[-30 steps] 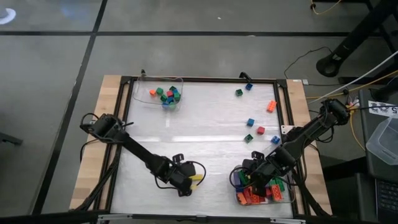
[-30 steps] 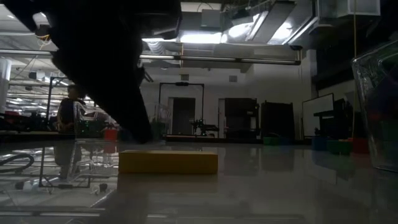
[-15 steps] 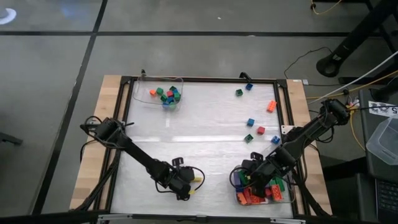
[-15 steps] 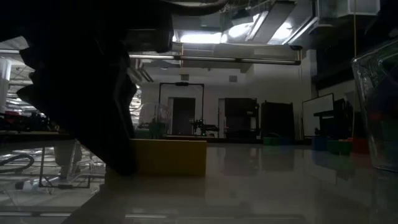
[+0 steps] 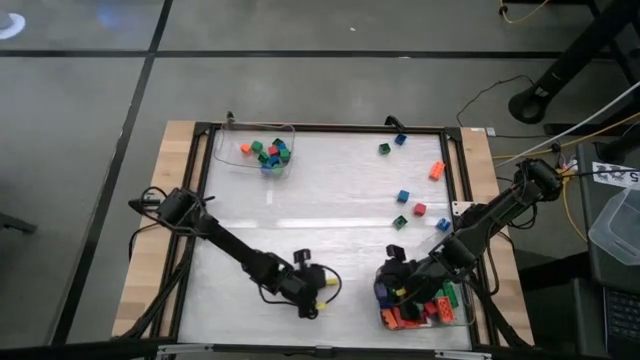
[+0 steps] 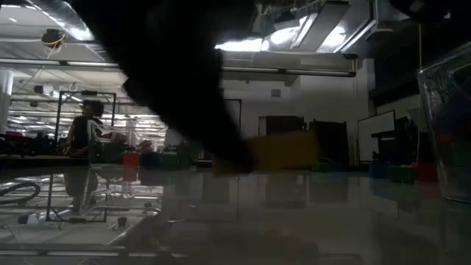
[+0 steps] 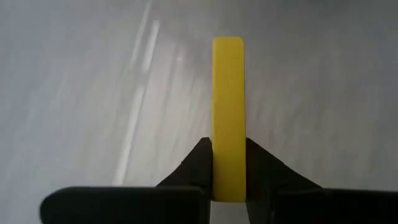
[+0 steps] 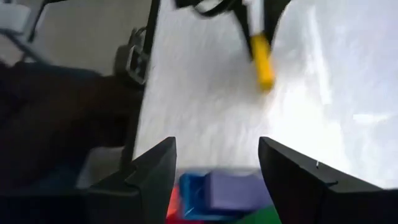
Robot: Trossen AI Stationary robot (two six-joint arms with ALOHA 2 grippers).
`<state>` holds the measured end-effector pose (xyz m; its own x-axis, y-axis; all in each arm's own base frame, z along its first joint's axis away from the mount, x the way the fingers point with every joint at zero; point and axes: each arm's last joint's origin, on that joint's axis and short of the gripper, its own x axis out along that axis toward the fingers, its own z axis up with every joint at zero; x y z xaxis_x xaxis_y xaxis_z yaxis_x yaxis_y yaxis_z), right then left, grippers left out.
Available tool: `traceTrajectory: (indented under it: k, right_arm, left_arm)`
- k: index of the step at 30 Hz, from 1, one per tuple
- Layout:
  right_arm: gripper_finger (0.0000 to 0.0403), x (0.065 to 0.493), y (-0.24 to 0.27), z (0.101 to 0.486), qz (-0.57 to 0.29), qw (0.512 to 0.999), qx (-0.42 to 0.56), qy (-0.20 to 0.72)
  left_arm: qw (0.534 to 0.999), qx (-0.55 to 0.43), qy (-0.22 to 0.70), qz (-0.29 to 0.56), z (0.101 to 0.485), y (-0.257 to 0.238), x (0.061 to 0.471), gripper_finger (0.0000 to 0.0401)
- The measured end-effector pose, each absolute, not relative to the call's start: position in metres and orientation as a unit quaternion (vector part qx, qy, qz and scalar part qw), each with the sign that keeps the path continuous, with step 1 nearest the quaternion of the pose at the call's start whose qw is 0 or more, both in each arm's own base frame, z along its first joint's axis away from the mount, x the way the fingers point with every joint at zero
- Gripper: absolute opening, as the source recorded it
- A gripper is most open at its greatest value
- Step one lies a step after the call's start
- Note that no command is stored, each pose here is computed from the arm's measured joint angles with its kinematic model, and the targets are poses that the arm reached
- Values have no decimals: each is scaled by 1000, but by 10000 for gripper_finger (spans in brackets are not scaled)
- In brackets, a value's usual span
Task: Sort blocks by size
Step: Put the rectangular yellow block into the bottom transparent bin
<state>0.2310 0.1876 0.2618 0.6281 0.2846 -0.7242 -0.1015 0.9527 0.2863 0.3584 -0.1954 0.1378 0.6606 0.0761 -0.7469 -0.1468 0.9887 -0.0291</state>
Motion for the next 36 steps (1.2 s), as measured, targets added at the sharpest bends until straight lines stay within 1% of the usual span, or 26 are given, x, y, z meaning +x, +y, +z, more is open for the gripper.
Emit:
traceTrajectory:
  k: [4, 9, 18, 24, 29, 32, 36]
  right_arm:
    - [227, 233, 186, 263, 91, 913, 74, 390]
    - [227, 235, 186, 264, 80, 923, 48, 373]
    - [227, 236, 186, 265, 71, 929, 46, 361]
    - [227, 236, 185, 265, 63, 931, 43, 357]
    - [225, 236, 185, 265, 61, 931, 42, 357]
    - [208, 236, 185, 265, 61, 931, 41, 358]
    - [160, 236, 185, 265, 61, 931, 42, 358]
  left_arm:
    - [932, -42, 358, 39, 150, -191, 375, 42]
    - [951, -11, 308, 4, 170, -186, 392, 43]
    - [965, 14, 263, -9, 191, -182, 407, 48]
    - [975, 29, 220, -19, 202, -182, 413, 42]
    - [979, 26, 203, -19, 205, -181, 415, 51]
    - [981, 25, 193, -20, 207, -181, 416, 48]
    - [982, 40, 184, -22, 209, -181, 417, 47]
